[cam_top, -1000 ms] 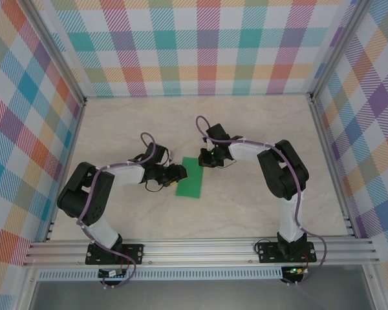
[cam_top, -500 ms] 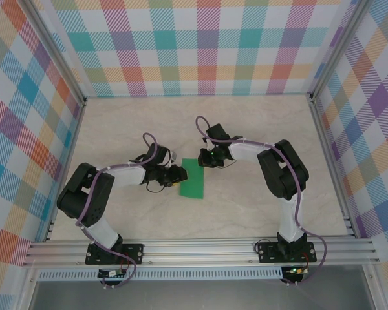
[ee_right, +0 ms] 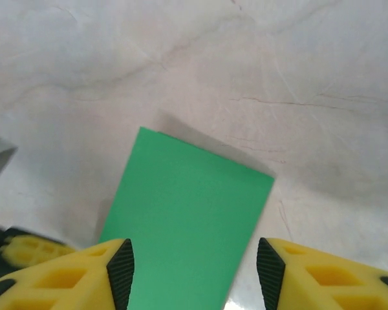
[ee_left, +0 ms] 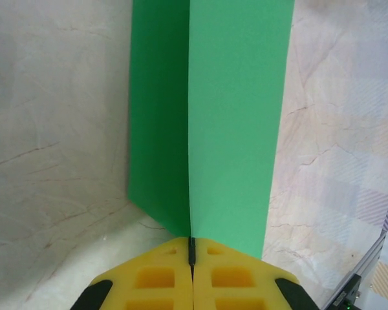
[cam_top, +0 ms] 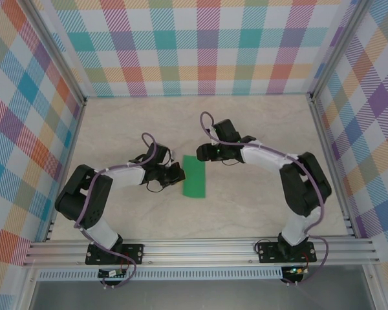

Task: Fold a paper plane with a square sheet of paper (fold left side to right side)
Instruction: Third fold the triangle at the center of the table.

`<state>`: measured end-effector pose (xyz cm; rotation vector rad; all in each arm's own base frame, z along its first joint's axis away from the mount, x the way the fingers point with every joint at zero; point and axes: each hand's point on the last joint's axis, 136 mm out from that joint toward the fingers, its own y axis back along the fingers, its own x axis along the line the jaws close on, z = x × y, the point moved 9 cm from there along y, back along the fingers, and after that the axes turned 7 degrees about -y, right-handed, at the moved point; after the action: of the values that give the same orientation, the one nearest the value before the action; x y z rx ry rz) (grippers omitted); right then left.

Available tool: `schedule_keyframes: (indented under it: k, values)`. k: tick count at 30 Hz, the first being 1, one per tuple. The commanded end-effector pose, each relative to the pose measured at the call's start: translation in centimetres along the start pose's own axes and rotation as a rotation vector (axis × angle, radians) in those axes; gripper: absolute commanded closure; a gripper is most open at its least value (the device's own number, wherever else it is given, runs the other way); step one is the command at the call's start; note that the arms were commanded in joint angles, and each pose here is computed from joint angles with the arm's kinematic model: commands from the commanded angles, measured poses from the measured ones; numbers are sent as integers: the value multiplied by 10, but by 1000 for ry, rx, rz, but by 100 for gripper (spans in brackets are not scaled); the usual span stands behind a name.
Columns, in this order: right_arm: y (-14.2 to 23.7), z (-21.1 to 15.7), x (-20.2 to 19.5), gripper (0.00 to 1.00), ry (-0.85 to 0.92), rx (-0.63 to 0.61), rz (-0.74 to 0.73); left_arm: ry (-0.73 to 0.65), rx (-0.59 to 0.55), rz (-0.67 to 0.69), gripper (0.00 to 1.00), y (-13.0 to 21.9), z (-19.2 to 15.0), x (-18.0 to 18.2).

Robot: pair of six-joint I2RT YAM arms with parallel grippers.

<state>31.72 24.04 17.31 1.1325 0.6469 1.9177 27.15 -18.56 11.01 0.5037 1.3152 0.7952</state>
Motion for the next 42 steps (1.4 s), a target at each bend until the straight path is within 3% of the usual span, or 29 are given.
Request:
schedule_keyframes:
  k: [1, 3, 8, 11, 24, 28, 36, 41, 42]
  values:
    - [17, -27, 14, 43, 163, -35, -5, 14, 13, -2, 97, 4, -5, -9]
    - [25, -55, 22, 42, 230, -45, 7, 20, 20, 3, 97, 4, -5, -10]
    - [37, -126, 48, 25, 452, -92, 27, 23, 21, 13, 98, 5, -6, -12]
    - [34, -151, 58, 23, 583, -106, -15, 23, 23, 6, 98, 6, -6, -14]
    - [-20, -172, 106, 21, 971, -115, -190, 14, 25, 9, 100, 7, -6, -19]
    - [-32, -170, 110, 32, 998, -113, -218, 13, 26, 13, 100, 8, -7, -19]
    - [-35, -170, 104, 70, 993, -101, -262, 9, 26, 21, 100, 8, -7, -19]
    - [-32, -171, 101, 100, 993, -88, -270, 2, 26, 32, 99, 8, -7, -18]
    - [-32, -171, 100, 100, 995, -85, -272, -4, 26, 35, 97, 9, -7, -19]
